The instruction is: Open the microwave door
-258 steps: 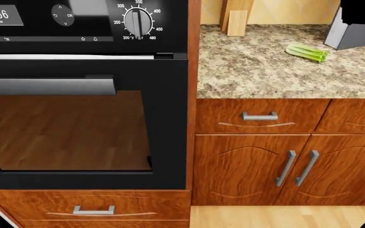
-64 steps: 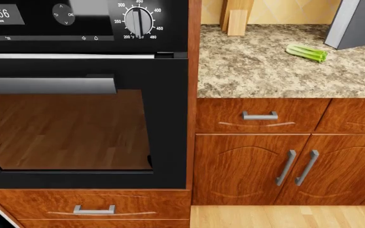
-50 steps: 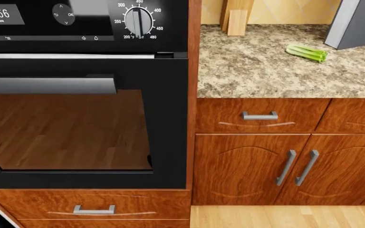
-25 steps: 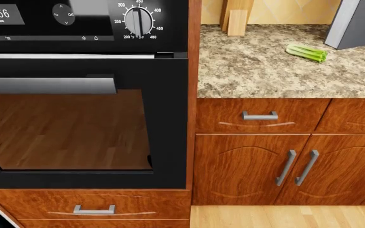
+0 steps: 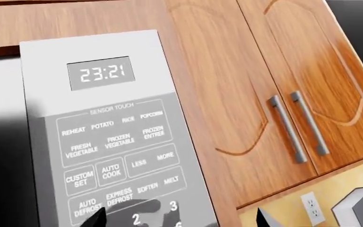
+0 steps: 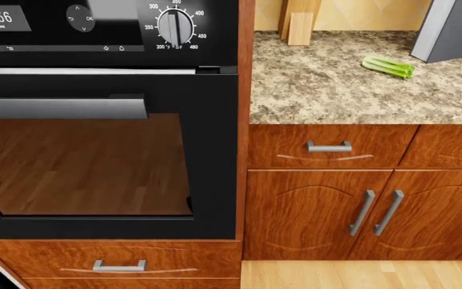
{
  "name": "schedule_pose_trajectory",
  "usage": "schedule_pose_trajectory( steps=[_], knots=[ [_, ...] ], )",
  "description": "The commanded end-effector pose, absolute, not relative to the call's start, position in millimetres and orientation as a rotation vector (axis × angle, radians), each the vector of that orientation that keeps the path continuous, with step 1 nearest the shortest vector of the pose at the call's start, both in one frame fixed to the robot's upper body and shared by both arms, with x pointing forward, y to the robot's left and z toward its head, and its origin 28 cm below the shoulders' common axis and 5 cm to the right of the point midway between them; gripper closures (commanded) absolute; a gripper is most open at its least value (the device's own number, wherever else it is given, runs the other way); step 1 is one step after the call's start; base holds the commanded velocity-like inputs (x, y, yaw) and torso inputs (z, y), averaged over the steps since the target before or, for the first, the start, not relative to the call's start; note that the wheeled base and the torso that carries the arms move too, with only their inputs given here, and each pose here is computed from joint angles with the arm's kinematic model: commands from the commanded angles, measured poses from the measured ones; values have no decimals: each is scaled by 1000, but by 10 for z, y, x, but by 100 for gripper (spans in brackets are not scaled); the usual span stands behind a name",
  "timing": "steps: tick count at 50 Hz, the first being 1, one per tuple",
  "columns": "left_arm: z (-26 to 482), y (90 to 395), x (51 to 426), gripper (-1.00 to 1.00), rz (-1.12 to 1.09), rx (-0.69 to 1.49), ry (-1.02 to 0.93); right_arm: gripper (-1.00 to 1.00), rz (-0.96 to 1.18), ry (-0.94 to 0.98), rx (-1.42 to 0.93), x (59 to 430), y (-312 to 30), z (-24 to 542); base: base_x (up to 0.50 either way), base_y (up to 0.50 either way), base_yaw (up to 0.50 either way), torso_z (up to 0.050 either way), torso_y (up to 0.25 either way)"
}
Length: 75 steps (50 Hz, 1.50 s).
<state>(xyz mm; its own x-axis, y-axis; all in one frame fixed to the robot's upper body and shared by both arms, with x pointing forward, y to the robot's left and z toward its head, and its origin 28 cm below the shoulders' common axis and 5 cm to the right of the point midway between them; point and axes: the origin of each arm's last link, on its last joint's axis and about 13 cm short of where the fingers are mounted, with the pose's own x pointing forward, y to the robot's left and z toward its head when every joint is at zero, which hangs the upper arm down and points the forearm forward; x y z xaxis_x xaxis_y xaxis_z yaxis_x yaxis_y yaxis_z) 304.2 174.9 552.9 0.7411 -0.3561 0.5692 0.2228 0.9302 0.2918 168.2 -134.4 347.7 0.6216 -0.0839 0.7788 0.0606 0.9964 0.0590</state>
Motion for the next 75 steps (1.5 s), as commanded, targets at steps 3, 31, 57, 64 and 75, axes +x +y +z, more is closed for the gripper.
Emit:
schedule_pose_trajectory(
  steps=[3,31,57,64,75],
  knots=[
    [5602,1793,3339,-100,-255,254,-650,-100,-84,-888,29,1698,-1348,3452,0,0,0,0,0],
    [5658,2368,3308,-100,-76,146,-654,-100,-75,-887,23,1702,-1312,3456,0,0,0,0,0],
    [5367,2620,2302,-100,-141,103,-714,-100,-52,-896,43,1717,-1278,3485,0,0,0,0,0],
    [5280,2653,1959,-100,-136,106,-730,-100,-46,-900,49,1722,-1273,3492,0,0,0,0,0],
    [5153,2548,1564,-100,-216,116,-764,-100,-46,-901,52,1706,-1276,3491,0,0,0,0,0]
  ],
)
